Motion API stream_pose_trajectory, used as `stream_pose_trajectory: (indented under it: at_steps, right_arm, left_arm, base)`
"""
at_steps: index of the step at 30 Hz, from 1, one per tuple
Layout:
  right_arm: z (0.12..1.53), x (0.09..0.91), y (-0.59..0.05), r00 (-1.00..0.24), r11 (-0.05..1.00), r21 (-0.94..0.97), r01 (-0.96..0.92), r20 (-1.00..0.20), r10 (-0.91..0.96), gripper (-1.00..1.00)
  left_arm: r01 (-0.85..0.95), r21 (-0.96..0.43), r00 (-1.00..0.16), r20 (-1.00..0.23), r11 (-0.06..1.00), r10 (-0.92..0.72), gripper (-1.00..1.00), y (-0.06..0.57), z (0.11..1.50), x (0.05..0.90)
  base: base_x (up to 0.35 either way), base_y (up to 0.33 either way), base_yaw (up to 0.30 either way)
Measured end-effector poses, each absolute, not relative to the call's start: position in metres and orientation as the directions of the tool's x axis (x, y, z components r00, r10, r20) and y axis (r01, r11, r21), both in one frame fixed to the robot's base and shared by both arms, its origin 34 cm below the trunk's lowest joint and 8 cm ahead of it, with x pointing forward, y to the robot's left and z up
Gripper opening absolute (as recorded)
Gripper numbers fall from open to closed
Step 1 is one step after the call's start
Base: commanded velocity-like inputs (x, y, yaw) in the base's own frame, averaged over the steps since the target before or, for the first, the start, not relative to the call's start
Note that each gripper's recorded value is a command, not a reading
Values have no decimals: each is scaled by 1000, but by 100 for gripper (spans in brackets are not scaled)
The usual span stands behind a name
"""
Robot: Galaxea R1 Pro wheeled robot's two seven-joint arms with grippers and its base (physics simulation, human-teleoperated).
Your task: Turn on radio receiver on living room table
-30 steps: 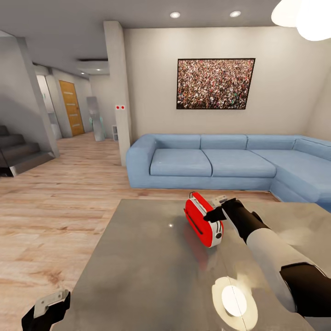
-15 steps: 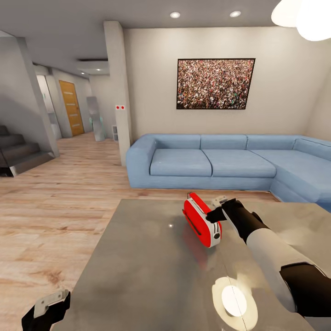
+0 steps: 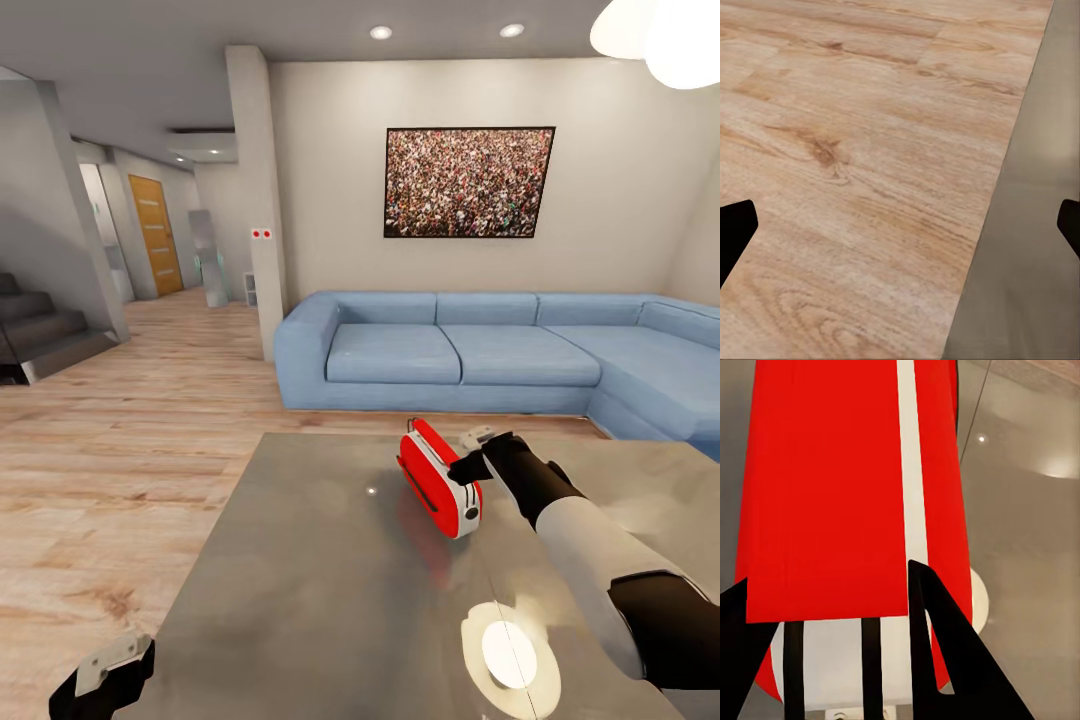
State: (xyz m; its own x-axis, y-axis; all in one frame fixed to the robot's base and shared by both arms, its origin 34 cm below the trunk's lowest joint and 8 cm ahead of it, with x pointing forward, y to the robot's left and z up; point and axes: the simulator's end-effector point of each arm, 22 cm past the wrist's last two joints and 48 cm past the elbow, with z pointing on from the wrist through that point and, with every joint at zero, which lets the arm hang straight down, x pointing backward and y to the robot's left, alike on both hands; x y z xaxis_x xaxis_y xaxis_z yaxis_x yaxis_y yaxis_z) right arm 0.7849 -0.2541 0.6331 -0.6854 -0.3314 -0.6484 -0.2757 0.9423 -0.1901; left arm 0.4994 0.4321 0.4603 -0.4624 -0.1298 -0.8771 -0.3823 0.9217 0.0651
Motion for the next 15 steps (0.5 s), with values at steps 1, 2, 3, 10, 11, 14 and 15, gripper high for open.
stream_pose_trajectory:
  at_steps: [1,2,3,10,11,14,15]
  right_arm:
    - [633,785,-254,-685,942,-190,-276,-648,-331,-100]
    - [633,785,-254,-685,942,-190,-276,-648,-331,-100]
    - [633,785,-254,-685,942,-190,-276,-648,-332,-100]
    - [633,785,-254,-685,942,-190,-276,-648,-332,-100]
    - [633,785,-254,-685,942,-190,-276,-648,-331,-100]
    - [633,785,-254,-685,942,-190,-276,-648,-331,-100]
    - [634,785,-254,-687,942,-189,-276,-646,-331,-100]
  left_arm:
    - [-382,65,-463,-877,922,-130,100,432,460,499]
    - [-382,65,-462,-877,922,-130,100,432,460,499]
    - [-382,65,-462,-877,922,-130,100,432,460,499]
    - [-383,67,-464,-876,921,-129,100,432,460,499]
    - [-383,67,-464,-877,921,-129,100,432,460,499]
    - [-383,67,-464,-877,921,-129,100,433,460,499]
    - [-383,68,-464,-876,921,-128,100,433,462,500]
  base:
    - [0,0,0]
    - [0,0,0]
    - [0,0,0]
    - [0,0,0]
    - [0,0,0]
    - [0,0,0]
    - [0,0,0]
